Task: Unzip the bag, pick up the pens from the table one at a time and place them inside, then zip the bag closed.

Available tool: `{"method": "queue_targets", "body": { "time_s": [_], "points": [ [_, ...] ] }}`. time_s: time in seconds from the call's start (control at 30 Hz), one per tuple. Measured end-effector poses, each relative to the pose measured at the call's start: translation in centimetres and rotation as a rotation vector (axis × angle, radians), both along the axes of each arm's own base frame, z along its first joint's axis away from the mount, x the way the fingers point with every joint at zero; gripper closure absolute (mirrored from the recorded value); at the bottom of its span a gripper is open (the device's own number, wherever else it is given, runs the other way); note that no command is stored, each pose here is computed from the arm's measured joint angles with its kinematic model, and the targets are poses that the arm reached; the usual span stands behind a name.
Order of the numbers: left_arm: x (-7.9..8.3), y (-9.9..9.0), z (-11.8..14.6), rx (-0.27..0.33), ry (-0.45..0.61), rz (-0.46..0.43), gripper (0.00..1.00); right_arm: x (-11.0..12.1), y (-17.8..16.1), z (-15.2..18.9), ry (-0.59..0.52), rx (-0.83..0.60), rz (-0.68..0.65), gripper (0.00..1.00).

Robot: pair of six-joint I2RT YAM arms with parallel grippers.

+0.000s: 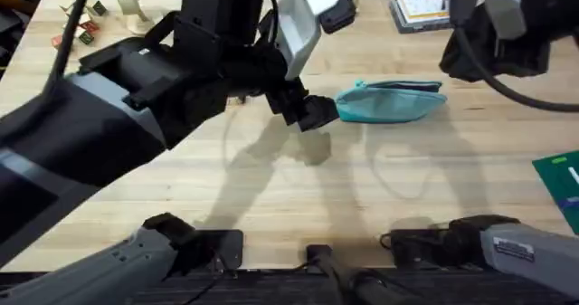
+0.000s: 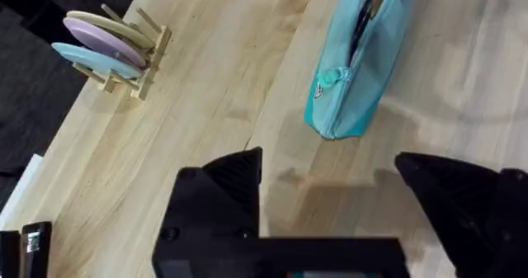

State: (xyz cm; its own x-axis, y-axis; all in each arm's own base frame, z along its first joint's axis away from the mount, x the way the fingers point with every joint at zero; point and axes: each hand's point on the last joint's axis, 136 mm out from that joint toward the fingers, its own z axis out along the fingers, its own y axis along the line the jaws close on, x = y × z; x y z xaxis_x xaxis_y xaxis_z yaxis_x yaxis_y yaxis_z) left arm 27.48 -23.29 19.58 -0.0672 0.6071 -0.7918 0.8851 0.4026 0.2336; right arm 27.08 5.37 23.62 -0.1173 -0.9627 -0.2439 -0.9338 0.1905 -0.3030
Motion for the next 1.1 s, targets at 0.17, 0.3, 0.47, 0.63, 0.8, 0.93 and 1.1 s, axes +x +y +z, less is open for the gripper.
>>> {"method": "queue_targets", "body": {
  "time_s": [0.17, 0.3, 0.47, 0.63, 0.8, 0.93, 1.1],
  "points": [
    [0.0, 0.0, 0.0, 0.000, 0.000, 0.000, 0.007, 0.6, 0.1, -1.4, 0.057, -0.004, 0.001, 0.968],
    [0.0, 0.0, 0.0, 0.000, 0.000, 0.000, 0.007, 1.0, 0.1, -2.4, 0.093, -0.007, 0.001, 0.968],
    [0.0, 0.0, 0.0, 0.000, 0.000, 0.000, 0.008, 1.4, 0.2, -3.5, 0.133, -0.011, 0.001, 0.968],
    [0.0, 0.0, 0.0, 0.000, 0.000, 0.000, 0.008, 1.9, 0.2, -4.9, 0.183, -0.016, 0.001, 0.968],
    [0.0, 0.0, 0.0, 0.000, 0.000, 0.000, 0.008, 2.4, 0.3, -6.6, 0.238, -0.021, 0.001, 0.968],
    [0.0, 0.0, 0.0, 0.000, 0.000, 0.000, 0.008, 3.4, 0.4, -8.2, 0.273, -0.023, 0.001, 0.968],
    [0.0, 0.0, 0.0, 0.000, 0.000, 0.000, 0.008, 3.7, 0.9, -8.8, 0.284, 0.004, 0.007, 0.970]
  ]
}}
